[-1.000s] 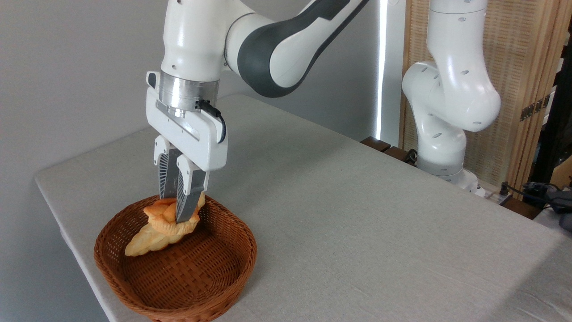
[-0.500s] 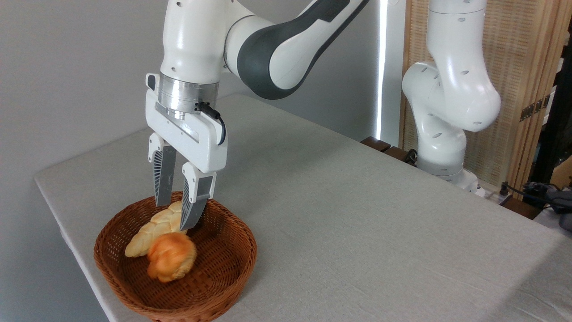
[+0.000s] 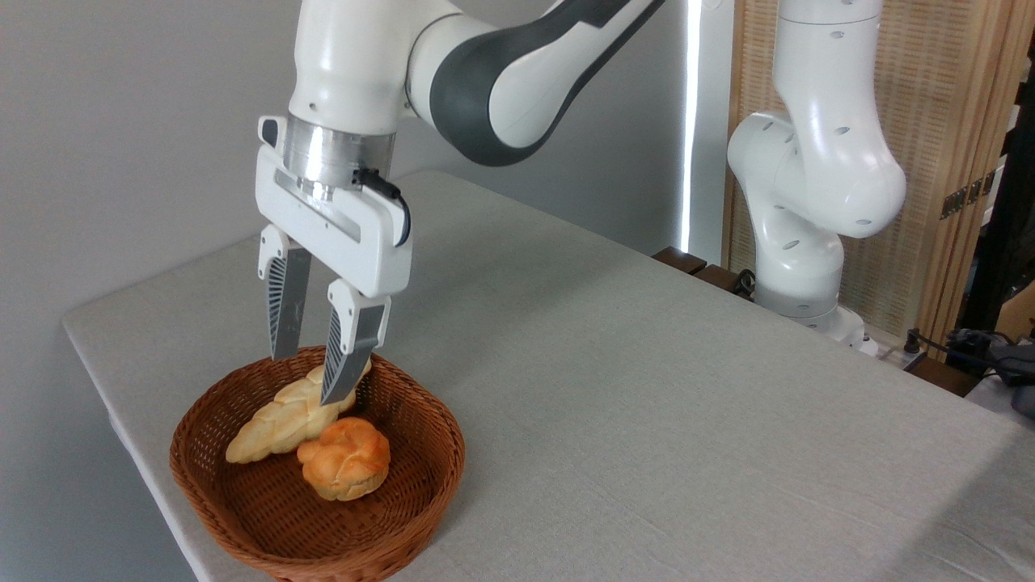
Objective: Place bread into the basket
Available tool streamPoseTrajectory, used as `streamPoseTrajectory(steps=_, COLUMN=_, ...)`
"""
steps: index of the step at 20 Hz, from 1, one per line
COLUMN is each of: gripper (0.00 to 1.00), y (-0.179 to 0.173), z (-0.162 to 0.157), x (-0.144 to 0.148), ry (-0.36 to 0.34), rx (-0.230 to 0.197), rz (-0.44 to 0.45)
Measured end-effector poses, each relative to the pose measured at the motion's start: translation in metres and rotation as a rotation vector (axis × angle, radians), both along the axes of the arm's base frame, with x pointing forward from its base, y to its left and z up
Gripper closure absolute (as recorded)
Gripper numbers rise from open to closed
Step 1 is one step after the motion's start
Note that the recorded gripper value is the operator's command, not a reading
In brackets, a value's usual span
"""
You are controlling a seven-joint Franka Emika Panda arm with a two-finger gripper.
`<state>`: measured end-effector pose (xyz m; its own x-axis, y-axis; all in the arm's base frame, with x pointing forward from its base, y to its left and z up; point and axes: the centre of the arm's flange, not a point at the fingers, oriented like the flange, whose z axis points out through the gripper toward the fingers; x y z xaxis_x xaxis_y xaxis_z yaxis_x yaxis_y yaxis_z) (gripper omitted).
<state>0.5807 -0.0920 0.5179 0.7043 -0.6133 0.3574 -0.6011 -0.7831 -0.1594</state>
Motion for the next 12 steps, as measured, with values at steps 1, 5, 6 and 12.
streamPoseTrajectory(steps=1, gripper=0.0, y=0.0, z=0.005, x=-0.002, ry=0.002, rx=-0.006, rz=0.009)
streamPoseTrajectory(steps=5, gripper=0.0, y=-0.001, z=0.034, x=-0.013, ry=0.069, rx=-0.005, rz=0.007)
streamPoseTrajectory(steps=6, gripper=0.0, y=0.0, z=0.045, x=-0.016, ry=0.096, rx=-0.002, rz=0.004)
streamPoseTrajectory(steps=12, gripper=0.0, y=-0.002, z=0.067, x=-0.025, ry=0.162, rx=0.01, rz=-0.008)
